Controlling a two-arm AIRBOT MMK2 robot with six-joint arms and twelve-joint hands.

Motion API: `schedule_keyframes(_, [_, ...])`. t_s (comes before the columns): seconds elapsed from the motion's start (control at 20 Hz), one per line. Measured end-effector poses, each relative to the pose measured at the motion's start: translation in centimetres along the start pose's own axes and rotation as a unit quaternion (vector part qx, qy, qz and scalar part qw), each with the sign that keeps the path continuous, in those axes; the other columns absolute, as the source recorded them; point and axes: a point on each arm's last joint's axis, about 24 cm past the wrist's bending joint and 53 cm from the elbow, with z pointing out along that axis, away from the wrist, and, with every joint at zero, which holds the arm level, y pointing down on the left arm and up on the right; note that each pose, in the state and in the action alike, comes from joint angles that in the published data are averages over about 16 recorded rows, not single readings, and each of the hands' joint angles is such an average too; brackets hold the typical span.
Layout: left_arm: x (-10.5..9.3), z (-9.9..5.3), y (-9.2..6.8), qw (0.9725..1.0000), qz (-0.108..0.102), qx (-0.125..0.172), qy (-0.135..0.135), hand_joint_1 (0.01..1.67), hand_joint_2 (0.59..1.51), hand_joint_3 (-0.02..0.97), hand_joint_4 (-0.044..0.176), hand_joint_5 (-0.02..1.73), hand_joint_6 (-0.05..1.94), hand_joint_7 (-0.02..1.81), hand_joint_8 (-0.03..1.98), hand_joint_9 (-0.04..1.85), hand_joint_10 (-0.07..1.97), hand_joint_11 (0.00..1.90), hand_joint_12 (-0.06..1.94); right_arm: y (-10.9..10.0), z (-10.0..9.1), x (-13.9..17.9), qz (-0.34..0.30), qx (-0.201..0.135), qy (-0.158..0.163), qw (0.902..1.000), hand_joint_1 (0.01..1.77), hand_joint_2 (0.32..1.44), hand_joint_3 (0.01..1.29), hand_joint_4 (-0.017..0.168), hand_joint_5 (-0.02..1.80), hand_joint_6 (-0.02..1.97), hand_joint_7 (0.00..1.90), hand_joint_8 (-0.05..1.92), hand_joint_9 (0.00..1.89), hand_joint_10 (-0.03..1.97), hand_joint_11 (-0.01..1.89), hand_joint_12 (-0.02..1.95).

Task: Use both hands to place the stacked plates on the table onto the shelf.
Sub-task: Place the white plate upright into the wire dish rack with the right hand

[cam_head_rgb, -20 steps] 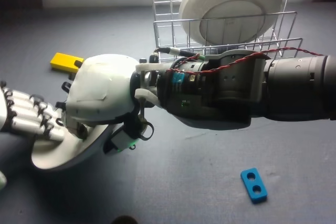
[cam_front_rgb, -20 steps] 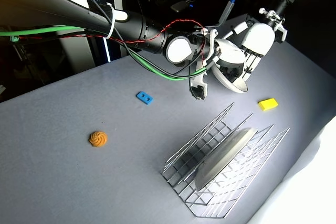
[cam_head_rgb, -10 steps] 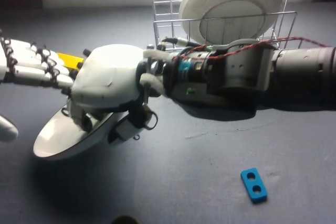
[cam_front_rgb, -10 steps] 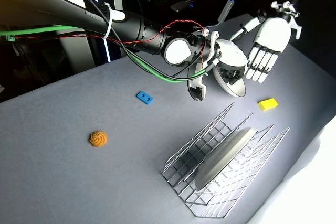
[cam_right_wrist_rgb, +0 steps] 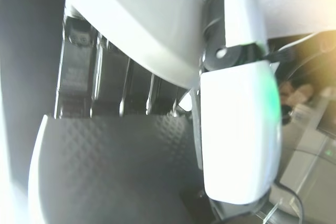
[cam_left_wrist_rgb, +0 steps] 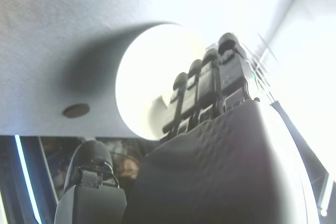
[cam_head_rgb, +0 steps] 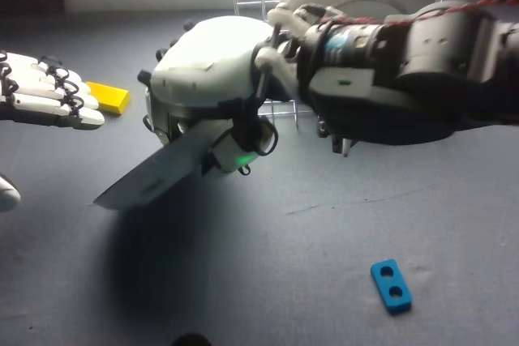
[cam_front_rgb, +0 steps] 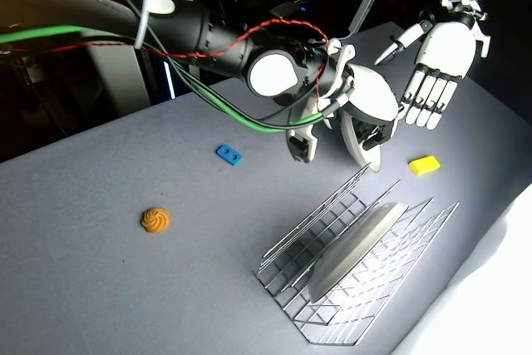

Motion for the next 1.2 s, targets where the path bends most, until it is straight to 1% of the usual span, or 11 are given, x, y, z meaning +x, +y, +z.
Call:
schedule_keyframes(0.3, [0.2, -0.2, 0.5, 1.0, -0.002, -0.007, 0.003, 0.01, 1.115, 0.021, 0.002, 0.02, 0.01, 0.02, 0.01, 0.02, -0.06, 0.02, 0.02, 1.6, -2.4, -2.4, 0.05, -0.005, -0.013, 0.9987, 1.23, 0.95, 0.02, 0.02, 1.06, 0.68, 1.15, 0.68, 1.3, 0.01, 0.81, 0.98])
schedule_keyframes(0.55, [0.6, -0.3, 0.8, 0.9999, -0.004, -0.012, 0.007, 0.01, 1.118, 0.021, 0.002, 0.02, 0.01, 0.01, 0.01, 0.02, -0.06, 0.02, 0.01, 2.2, -3.8, -4.4, 0.1, -0.006, -0.025, 0.9946, 1.24, 0.97, 0.02, 0.023, 1.07, 0.74, 1.15, 0.7, 1.28, 0.0, 0.81, 0.97])
schedule_keyframes(0.75, [0.8, -0.4, 1.1, 0.9998, -0.005, -0.015, 0.01, 0.01, 1.12, 0.021, 0.002, 0.02, 0.01, 0.01, 0.01, 0.02, -0.06, 0.02, 0.01, 2.3, -4.6, -6.0, 0.147, -0.006, -0.036, 0.9885, 1.24, 0.97, 0.02, 0.022, 1.07, 0.74, 1.15, 0.7, 1.28, 0.0, 0.81, 0.97])
schedule_keyframes(0.95, [1.1, -0.5, 1.3, 0.9997, -0.006, -0.018, 0.014, 0.01, 1.122, 0.021, 0.002, 0.02, 0.01, 0.01, 0.01, 0.02, -0.06, 0.02, 0.01, 2.3, -5.2, -7.7, 0.192, -0.007, -0.049, 0.9802, 1.24, 0.98, 0.02, 0.02, 1.06, 0.74, 1.15, 0.7, 1.28, 0.0, 0.81, 0.96])
schedule_keyframes(1.2, [1.6, -0.5, 1.5, 0.9995, -0.007, -0.022, 0.02, 0.01, 1.122, 0.021, 0.002, 0.02, 0.01, 0.01, 0.01, 0.02, -0.06, 0.02, 0.01, 2.2, -6.0, -9.8, 0.23, -0.011, -0.068, 0.9708, 1.24, 0.98, 0.02, 0.018, 1.06, 0.74, 1.15, 0.7, 1.29, 0.0, 0.82, 0.96])
